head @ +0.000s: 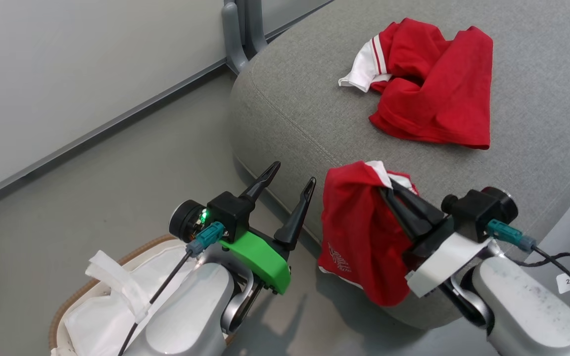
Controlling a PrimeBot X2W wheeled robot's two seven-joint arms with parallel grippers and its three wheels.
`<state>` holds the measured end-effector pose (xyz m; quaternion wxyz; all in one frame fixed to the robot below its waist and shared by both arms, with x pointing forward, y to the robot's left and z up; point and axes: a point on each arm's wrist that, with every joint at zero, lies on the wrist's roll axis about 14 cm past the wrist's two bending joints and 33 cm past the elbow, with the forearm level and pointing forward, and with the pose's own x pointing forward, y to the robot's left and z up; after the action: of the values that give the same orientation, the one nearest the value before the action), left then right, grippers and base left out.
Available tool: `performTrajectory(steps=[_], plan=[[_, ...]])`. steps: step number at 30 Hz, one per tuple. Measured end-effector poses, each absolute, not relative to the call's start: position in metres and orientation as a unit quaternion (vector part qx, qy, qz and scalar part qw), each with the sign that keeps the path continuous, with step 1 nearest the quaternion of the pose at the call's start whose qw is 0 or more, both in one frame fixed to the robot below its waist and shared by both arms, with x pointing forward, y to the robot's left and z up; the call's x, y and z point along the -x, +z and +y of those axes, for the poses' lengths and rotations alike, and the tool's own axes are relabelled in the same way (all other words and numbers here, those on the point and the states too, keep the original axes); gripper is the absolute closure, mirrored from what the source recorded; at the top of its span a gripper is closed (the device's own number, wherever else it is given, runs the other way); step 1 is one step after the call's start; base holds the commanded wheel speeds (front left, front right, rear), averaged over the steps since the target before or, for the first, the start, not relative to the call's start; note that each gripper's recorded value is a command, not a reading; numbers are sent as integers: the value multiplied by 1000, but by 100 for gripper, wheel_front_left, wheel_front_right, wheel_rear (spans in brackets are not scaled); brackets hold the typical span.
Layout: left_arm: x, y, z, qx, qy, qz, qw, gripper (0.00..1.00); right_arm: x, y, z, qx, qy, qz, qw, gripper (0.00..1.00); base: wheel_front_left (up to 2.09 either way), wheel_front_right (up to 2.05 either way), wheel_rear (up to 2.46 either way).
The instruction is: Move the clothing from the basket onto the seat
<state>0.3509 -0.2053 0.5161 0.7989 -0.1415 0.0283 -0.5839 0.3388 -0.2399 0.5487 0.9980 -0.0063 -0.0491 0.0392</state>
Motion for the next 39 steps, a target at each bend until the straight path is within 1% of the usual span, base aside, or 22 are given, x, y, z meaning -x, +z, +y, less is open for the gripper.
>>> performTrajectory(steps=[2, 7, 10, 15, 18, 19, 25, 28, 32, 34, 37, 39], plan=[[-351, 513, -207, 144, -588, 31, 796, 0, -342, 555, -250, 39, 39, -50, 997, 100, 0, 0, 0], [-359, 502, -205, 145, -587, 40, 796, 0, -360, 600, -291, 136, 23, -78, 987, 100, 0, 0, 0], [-366, 495, -203, 146, -586, 44, 796, 0, -372, 630, -320, 202, 5, -89, 975, 100, 0, 0, 0], [-375, 479, -198, 139, -586, 50, 797, 0, -393, 682, -357, 280, -32, -113, 953, 100, 0, 0, 0], [-383, 473, -196, 136, -586, 48, 798, 0, -404, 720, -382, 289, -72, -140, 944, 100, 0, 0, 0], [-387, 469, -195, 136, -583, 50, 800, 0, -408, 727, -389, 314, -78, -135, 937, 100, 0, 0, 0], [-396, 449, -191, 138, -583, 61, 798, 0, -420, 773, -437, 352, -151, -143, 913, 100, 0, 0, 0], [-402, 438, -187, 140, -580, 69, 799, 0, -427, 770, -458, 348, -181, -132, 910, 100, 0, 0, 0], [-412, 422, -182, 138, -578, 79, 801, 0, -443, 743, -474, 320, -203, -109, 919, 100, 0, 0, 0], [-418, 414, -178, 138, -574, 83, 803, 0, -449, 715, -485, 279, -219, -92, 930, 100, 0, 0, 0], [-426, 404, -174, 141, -568, 89, 806, 0, -453, 657, -495, 241, -234, -39, 941, 100, 0, 0, 0], [-431, 397, -170, 142, -562, 93, 810, 0, -456, 629, -497, 220, -240, -17, 945, 100, 0, 0, 0]])
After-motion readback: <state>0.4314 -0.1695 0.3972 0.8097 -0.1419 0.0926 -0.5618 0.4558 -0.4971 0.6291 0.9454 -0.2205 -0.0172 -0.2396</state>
